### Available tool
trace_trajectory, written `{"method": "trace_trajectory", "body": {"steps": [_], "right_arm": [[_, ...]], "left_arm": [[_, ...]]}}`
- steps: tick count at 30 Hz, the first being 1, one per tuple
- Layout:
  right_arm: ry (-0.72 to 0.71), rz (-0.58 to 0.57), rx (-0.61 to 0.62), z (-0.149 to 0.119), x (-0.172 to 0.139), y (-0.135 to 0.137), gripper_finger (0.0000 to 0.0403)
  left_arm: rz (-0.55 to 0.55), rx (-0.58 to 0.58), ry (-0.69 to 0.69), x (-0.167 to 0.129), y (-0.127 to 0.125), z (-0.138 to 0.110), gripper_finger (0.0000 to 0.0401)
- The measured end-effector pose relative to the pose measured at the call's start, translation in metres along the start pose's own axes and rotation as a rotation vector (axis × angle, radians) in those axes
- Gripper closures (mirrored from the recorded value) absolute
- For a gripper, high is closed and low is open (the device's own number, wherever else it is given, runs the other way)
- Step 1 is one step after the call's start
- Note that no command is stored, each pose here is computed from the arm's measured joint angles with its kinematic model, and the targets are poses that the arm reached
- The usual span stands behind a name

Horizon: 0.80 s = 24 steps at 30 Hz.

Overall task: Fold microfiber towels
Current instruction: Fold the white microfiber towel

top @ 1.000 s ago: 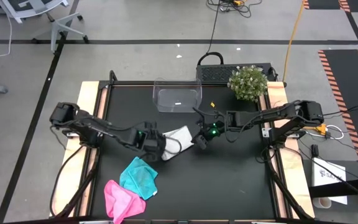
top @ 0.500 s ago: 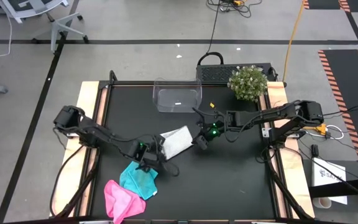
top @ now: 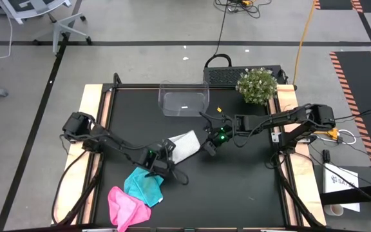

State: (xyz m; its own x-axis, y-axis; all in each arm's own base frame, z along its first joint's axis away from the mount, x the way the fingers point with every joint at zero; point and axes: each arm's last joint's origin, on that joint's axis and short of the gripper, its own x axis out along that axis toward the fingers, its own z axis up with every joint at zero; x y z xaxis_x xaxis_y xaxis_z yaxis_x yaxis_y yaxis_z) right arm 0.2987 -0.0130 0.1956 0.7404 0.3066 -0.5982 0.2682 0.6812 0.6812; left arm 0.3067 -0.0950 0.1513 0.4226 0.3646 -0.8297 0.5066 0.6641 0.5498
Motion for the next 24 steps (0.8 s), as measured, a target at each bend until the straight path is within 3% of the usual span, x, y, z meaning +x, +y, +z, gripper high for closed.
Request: {"method": "trace_trajectory", "body": {"steps": [4,8,15,18,24], "right_arm": [[0.001,0.0,0.0,0.0,0.0,0.0,0.0323],[0.004,-0.003,0.001,0.0,0.0,0.0,0.0323],[0.004,-0.003,0.002,0.0,0.0,0.0,0.0323],[0.004,-0.003,0.002,0.0,0.0,0.0,0.0323],[0.003,-0.002,0.002,0.0,0.0,0.0,0.0323]], "left_arm": [[0.072,-0.024,0.033,0.001,0.004,-0.002,0.027],[0.167,-0.026,0.052,-0.007,0.012,-0.004,0.0304],[0.053,-0.087,0.106,0.003,0.023,-0.019,0.0393],[0.007,-0.113,0.137,0.01,0.025,-0.026,0.0384],[0.021,-0.181,0.145,0.019,0.034,-0.034,0.0349]]}}
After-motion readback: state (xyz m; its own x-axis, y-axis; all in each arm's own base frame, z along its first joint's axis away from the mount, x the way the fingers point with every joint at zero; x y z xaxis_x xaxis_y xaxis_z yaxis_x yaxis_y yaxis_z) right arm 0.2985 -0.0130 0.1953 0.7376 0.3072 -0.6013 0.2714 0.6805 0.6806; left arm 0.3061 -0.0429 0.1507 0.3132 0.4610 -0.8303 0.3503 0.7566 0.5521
